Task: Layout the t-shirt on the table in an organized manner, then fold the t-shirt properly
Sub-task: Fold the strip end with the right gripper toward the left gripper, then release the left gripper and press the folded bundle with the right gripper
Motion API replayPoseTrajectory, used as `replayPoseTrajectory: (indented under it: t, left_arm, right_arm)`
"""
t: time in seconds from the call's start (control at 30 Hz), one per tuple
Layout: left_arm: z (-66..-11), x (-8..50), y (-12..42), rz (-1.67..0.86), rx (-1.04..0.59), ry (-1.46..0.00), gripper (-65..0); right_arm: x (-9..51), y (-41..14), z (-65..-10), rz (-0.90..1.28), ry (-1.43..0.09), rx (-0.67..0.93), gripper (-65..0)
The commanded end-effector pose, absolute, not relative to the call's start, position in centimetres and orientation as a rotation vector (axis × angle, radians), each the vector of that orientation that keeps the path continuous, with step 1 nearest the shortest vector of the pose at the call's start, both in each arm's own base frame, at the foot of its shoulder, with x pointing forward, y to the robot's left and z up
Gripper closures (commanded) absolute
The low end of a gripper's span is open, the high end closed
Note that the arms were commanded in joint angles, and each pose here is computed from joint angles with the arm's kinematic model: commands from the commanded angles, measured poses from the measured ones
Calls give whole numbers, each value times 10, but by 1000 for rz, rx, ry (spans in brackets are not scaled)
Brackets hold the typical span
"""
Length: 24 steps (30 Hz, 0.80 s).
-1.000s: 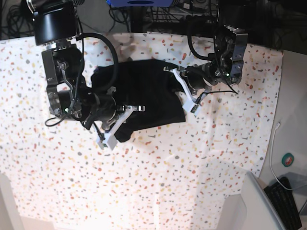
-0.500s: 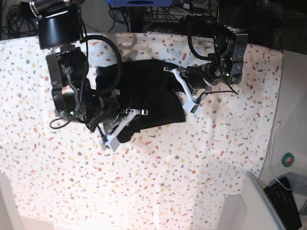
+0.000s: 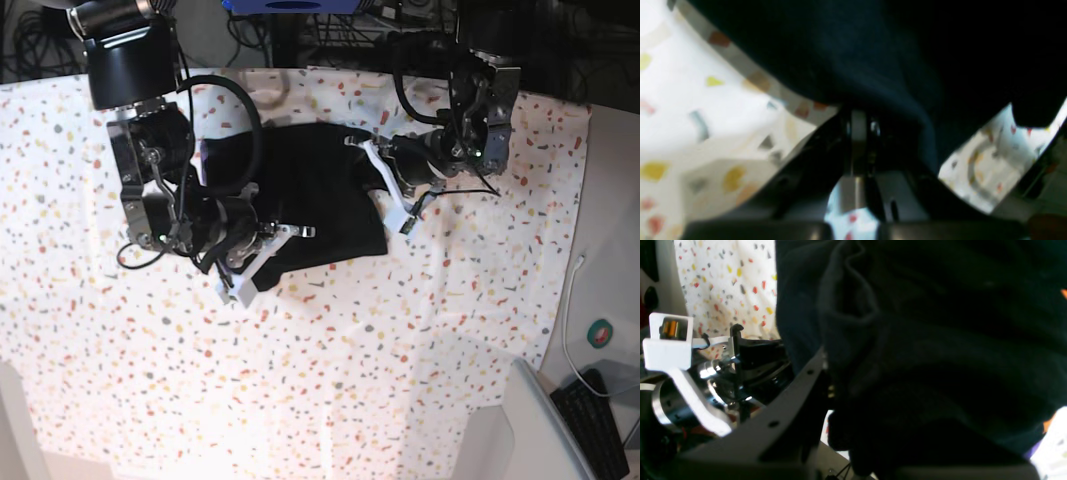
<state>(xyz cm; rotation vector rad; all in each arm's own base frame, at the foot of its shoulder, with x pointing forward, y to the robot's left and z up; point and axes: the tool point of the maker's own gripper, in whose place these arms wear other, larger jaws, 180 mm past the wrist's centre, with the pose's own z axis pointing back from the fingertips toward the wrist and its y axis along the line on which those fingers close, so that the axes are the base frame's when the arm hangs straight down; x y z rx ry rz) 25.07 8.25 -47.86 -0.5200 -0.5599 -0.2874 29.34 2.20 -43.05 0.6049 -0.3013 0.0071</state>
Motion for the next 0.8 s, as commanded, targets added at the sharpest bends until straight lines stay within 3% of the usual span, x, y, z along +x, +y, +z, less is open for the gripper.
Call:
replayPoseTrajectory:
  t: [0.0, 0.1, 0.17, 0.47, 0.77]
  left_arm:
    - [-462, 265, 100, -267, -494, -635, 0]
    - [-455, 262, 139, -204, -418, -639, 0]
    - [-452, 252, 182, -158, -336, -599, 0]
    - [-418, 193, 318, -8, -44, -576, 0]
    - [-420, 181, 342, 72, -17, -567, 0]
  right_arm:
    - [306, 26, -417, 8, -344, 630, -78]
    - [306, 26, -416, 9, -347, 631, -308]
    - [306, 27, -416, 9, -347, 632, -381]
    - [303, 50, -411, 41, -352, 665, -378]
    - [266, 129, -394, 357, -321, 696, -377]
